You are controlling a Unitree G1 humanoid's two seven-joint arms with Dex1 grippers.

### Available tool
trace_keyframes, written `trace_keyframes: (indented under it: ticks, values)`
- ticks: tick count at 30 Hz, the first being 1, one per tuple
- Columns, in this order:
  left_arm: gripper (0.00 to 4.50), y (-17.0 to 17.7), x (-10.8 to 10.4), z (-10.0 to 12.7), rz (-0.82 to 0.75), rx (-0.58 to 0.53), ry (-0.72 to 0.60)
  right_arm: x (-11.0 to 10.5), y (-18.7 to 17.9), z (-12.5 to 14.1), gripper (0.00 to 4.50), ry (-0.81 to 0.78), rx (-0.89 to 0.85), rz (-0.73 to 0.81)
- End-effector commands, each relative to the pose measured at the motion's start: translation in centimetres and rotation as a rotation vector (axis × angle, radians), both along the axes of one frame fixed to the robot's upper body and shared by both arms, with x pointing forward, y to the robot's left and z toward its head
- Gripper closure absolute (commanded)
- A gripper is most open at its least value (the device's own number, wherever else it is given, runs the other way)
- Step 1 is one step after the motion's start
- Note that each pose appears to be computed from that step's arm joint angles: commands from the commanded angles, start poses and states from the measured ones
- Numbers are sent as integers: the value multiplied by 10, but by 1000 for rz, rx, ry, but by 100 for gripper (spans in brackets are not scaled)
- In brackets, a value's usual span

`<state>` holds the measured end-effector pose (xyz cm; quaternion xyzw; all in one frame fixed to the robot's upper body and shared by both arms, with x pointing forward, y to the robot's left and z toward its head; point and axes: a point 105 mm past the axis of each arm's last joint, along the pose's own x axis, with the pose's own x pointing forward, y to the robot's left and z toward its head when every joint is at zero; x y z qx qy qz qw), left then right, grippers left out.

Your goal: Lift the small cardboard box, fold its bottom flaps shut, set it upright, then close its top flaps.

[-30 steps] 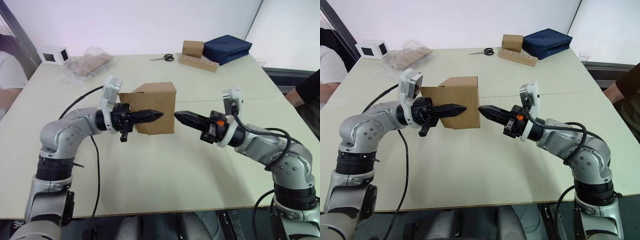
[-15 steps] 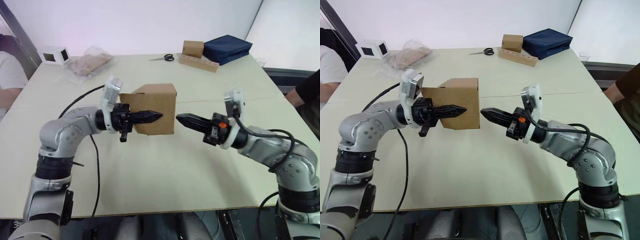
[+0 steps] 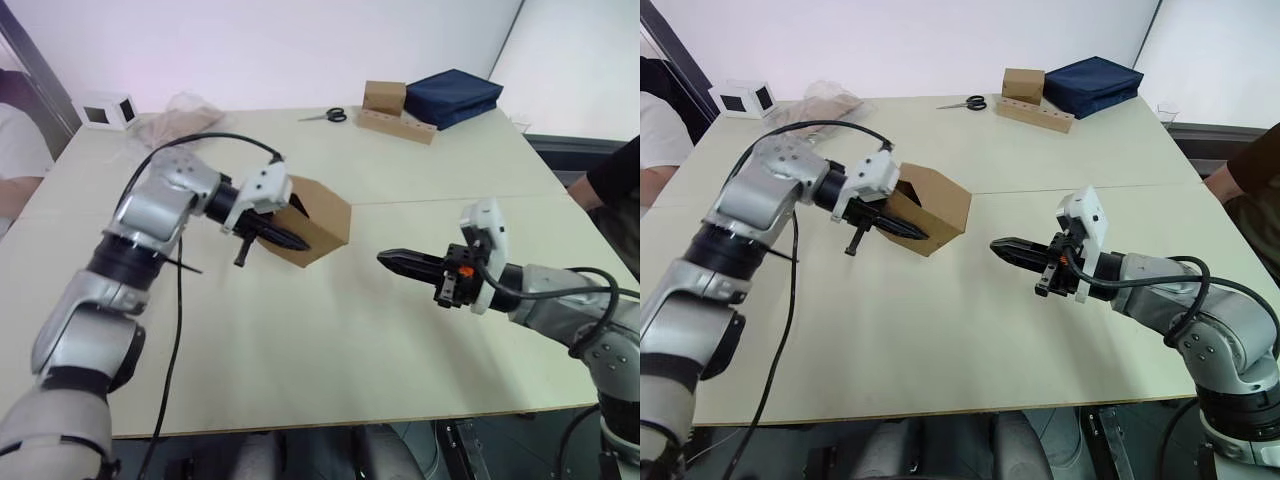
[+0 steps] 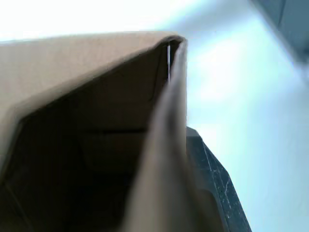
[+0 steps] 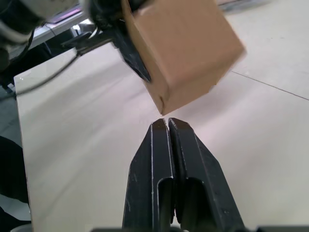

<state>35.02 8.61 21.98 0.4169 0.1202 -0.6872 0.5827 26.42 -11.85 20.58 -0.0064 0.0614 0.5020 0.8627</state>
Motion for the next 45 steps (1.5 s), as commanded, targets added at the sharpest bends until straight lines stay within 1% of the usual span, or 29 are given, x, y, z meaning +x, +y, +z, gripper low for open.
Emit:
trace_keyframes:
  ticks: [1, 3, 5, 7, 9, 11, 13, 15, 18, 23, 26, 29, 31, 32, 34, 35, 36, 39, 40, 43, 45]
  values:
    - [450, -8, 12, 11, -63, 188, -125, -5, 4, 6, 445, -49, -3, 26]
    - [450, -21, 10, 19, -69, 242, -101, -6, 7, 2, 445, -48, -7, 27]
    - [450, -19, 11, 17, -44, 329, -81, -6, 9, 2, 445, -48, -2, 21]
    - [450, -10, 12, 10, -7, 404, -45, -7, 9, 0, 445, -46, 3, 18]
    - [450, -4, 14, 6, 27, 458, -21, -9, 10, -3, 445, -42, 7, 9]
    - [450, -6, 16, 3, 61, 486, 4, -9, 10, -6, 445, -38, 19, -7]
    - [450, -4, 19, 1, 55, 530, -17, -10, 11, -7, 445, -36, 24, -13]
    - [450, -6, 21, 0, 105, 536, 15, -10, 12, -9, 445, -36, 23, -16]
    - [450, -8, 21, -3, 101, 549, 16, -10, 12, -9, 445, -40, 26, -21]
    - [450, -20, 12, -17, 97, 547, 77, -8, 10, -10, 445, -43, 29, -42]
    - [450, -25, 8, -20, 88, 540, 88, -8, 10, -12, 445, -39, 30, -51]
    - [371, -29, 6, -19, 105, 520, 106, -9, 11, -13, 450, -36, 36, -55]
    - [289, -29, 5, -17, 121, 510, 121, -8, 11, -13, 450, -35, 37, -57]
    - [260, -29, 4, -16, 126, 504, 127, -8, 11, -13, 450, -35, 37, -57]
    - [186, -32, 1, -11, 137, 478, 141, -8, 12, -14, 450, -33, 36, -57]
    - [170, -33, -1, -5, 141, 460, 149, -8, 12, -14, 450, -32, 37, -55]
    - [117, -35, -4, 2, 144, 437, 152, -8, 12, -14, 450, -30, 37, -54]
    - [23, -36, -13, 29, 164, 355, 167, -7, 12, -14, 450, -31, 35, -48]
    - [11, -35, -15, 38, 174, 333, 170, -7, 13, -13, 450, -31, 34, -44]
    - [11, -22, -24, 67, 207, 257, 174, -6, 13, -12, 450, -32, 31, -33]
    - [11, -10, -26, 85, 232, 192, 161, -4, 13, -11, 450, -35, 29, -24]
